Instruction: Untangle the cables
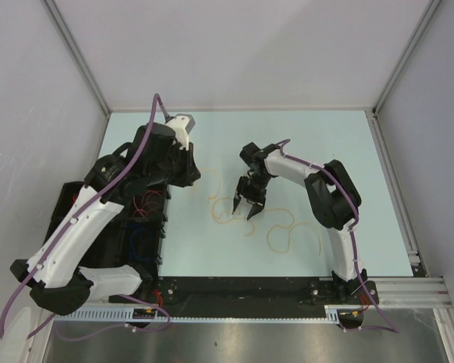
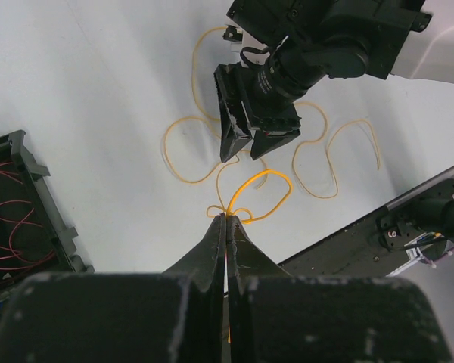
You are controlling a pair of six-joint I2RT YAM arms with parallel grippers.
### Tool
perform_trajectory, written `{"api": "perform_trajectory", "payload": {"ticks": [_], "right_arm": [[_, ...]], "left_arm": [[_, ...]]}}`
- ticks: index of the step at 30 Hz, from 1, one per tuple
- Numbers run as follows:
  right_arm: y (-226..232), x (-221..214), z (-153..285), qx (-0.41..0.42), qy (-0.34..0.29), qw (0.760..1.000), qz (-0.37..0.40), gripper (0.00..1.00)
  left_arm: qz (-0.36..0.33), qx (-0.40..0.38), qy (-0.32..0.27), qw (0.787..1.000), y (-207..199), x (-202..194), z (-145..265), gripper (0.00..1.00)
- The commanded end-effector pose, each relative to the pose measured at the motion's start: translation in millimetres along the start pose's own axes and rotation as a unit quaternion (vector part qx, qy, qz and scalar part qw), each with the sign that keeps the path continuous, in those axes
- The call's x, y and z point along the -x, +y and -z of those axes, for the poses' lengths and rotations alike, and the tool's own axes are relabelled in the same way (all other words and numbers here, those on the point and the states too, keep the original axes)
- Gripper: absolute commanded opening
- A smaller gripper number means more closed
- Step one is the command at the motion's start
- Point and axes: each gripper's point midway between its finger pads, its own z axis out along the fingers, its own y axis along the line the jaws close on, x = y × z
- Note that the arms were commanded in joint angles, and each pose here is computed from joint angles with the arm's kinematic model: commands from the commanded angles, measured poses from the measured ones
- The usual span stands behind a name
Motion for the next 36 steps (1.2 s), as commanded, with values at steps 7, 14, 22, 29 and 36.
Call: {"api": "perform_trajectory", "payload": {"ticks": [7,14,22,29,36], "right_arm": [[14,7,13,0.011,-0.039,0.999,0.001,0.64],[12,5,11,0.008,-0.040,0.999,-0.001,0.62],[11,1,10,0.013,-0.035,0.999,0.002,0.18],[19,-4,26,0.033,-0.040,0.999,0.008,0.00],[34,6,82,0.071,-0.095,0.993,0.030,0.00]], "left_arm": [[0.008,-0.032,-0.039,0.999,-14,24,17,0.00],[0.007,-0.031,-0.039,0.999,-13,23,19,0.00],[0.010,-0.034,-0.048,0.998,-14,27,22,0.00],[0.010,-0.029,-0.044,0.999,-12,26,19,0.00],[0.009,-0.022,-0.033,0.999,-8,22,12,0.06]]}}
